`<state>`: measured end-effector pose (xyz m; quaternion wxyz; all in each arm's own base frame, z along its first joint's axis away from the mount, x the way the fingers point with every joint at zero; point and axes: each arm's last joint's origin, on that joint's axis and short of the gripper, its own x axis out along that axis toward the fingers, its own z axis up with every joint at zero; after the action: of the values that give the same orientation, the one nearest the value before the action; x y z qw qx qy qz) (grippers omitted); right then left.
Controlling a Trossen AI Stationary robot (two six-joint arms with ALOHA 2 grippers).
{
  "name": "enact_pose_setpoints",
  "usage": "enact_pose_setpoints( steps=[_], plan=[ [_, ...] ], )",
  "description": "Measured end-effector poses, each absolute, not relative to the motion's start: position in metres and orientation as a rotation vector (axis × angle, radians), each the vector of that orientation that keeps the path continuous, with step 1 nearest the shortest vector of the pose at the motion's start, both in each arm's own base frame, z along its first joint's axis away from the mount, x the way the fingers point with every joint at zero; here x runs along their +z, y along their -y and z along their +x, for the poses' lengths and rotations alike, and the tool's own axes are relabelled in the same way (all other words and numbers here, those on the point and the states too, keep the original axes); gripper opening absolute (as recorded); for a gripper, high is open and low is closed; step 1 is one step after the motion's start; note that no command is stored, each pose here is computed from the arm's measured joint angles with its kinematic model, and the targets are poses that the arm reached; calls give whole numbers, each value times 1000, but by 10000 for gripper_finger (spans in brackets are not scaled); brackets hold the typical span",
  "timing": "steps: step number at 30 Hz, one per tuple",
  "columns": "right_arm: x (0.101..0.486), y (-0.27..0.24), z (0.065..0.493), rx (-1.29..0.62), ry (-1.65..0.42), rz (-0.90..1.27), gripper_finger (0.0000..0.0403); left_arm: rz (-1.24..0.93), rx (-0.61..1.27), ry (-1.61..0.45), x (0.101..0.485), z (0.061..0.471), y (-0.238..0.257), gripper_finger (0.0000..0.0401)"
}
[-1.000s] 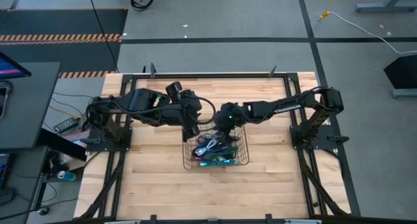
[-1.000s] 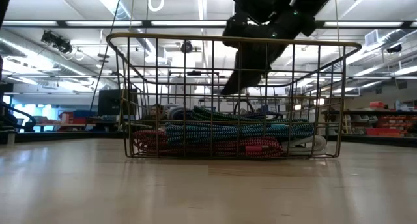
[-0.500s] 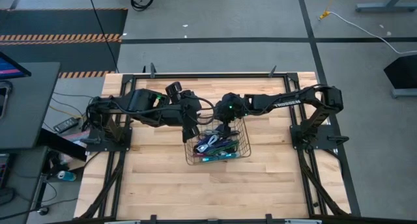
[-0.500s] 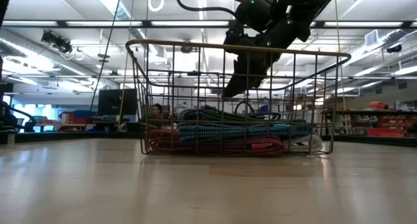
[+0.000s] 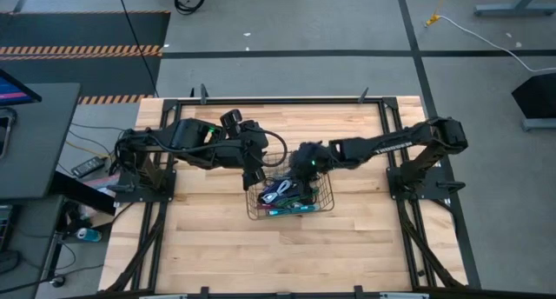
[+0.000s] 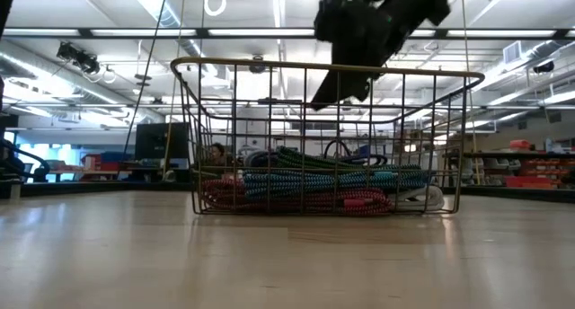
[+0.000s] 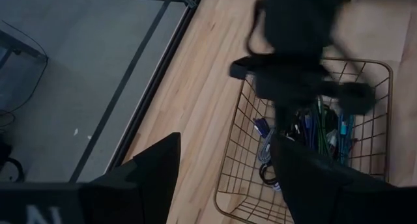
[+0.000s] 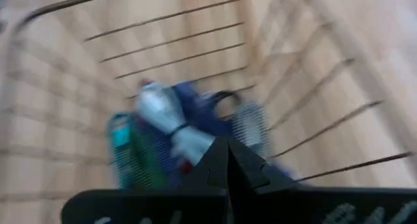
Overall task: Pick and place USB-C Cables
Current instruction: Adjust the gold wire basket
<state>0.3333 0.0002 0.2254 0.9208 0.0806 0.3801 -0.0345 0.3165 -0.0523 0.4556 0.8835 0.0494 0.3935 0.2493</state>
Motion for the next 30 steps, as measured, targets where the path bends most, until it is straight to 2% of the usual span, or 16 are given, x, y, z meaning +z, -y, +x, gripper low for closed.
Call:
enact_pose_setpoints(
  steps=[8, 13, 30],
  plan=[
    [222, -58, 317, 57, -917, 193, 0, 104, 518, -820, 456, 316, 52, 243],
    [216, -74, 306, 54, -1012, 173, 0, 104, 518, -820, 456, 316, 52, 243],
    [221, -93, 308, 36, -924, 248, 0, 104, 517, -819, 456, 316, 53, 243]
  ],
)
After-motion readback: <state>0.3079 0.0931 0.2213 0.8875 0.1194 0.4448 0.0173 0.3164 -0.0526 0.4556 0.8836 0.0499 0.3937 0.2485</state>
